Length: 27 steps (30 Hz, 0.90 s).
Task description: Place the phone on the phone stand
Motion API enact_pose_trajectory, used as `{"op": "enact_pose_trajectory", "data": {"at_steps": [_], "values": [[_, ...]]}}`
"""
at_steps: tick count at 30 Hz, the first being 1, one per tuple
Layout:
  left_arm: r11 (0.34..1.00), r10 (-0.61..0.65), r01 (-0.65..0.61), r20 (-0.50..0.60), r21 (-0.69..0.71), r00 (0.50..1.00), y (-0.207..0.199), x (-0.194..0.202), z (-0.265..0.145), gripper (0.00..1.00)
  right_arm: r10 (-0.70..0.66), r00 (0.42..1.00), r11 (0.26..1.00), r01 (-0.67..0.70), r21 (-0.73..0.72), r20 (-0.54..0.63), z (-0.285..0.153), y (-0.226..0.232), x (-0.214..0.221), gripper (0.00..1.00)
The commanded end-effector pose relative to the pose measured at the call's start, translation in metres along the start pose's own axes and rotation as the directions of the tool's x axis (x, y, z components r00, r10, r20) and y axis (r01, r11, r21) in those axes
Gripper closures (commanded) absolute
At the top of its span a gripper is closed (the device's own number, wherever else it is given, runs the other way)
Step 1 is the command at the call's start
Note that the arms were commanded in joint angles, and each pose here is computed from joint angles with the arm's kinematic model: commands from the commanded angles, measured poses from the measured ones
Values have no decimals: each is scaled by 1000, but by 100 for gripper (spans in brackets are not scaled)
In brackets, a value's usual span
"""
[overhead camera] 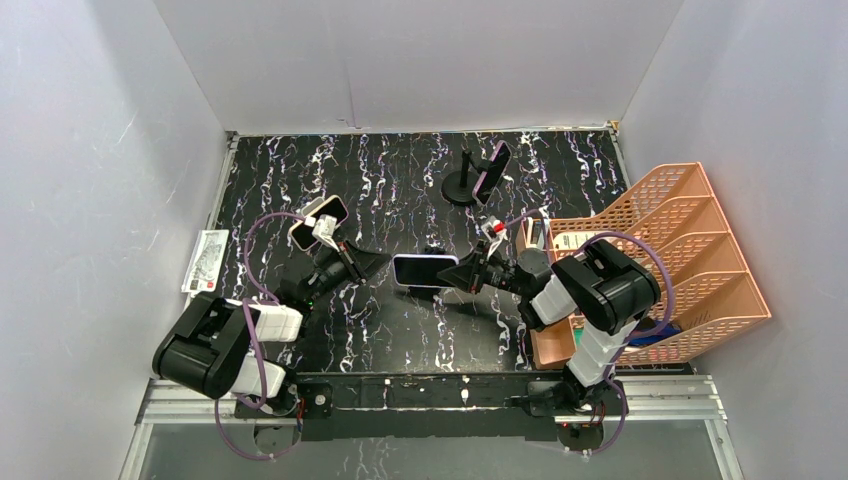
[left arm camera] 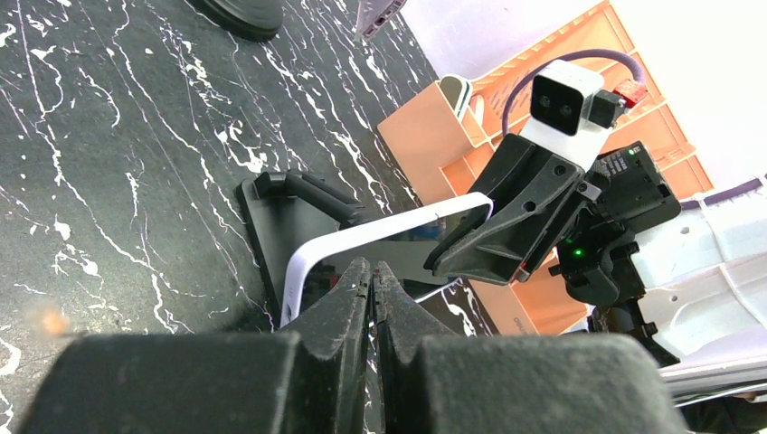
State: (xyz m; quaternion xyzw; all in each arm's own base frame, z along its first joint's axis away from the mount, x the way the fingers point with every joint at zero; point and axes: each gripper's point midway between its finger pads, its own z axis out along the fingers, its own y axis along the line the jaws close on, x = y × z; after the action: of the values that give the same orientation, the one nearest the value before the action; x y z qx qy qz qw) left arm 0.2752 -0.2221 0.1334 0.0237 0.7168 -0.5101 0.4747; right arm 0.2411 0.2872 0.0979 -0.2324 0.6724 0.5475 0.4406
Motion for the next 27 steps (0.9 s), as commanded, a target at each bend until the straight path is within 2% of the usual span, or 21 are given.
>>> {"op": "enact_pose_trajectory", "data": {"at_steps": [1, 8, 18, 27], "values": [[998, 41, -42, 12, 36, 999, -8, -7, 5, 96, -243, 931, 970, 234, 66, 274, 2, 4, -63, 99], [999, 41, -41, 4, 30, 999, -5, -4, 5, 96, -271, 921, 956, 225, 186, 280, 0, -22, -61, 99], [998, 59, -59, 22, 11, 998, -3, -6, 2, 95, -338, 895, 923, 255, 287, 292, 18, -52, -69, 99], [993, 94, -92, 32, -68, 995, 9, -10, -2, 86, -408, 859, 893, 306, 330, 309, 22, -58, -85, 99]]}}
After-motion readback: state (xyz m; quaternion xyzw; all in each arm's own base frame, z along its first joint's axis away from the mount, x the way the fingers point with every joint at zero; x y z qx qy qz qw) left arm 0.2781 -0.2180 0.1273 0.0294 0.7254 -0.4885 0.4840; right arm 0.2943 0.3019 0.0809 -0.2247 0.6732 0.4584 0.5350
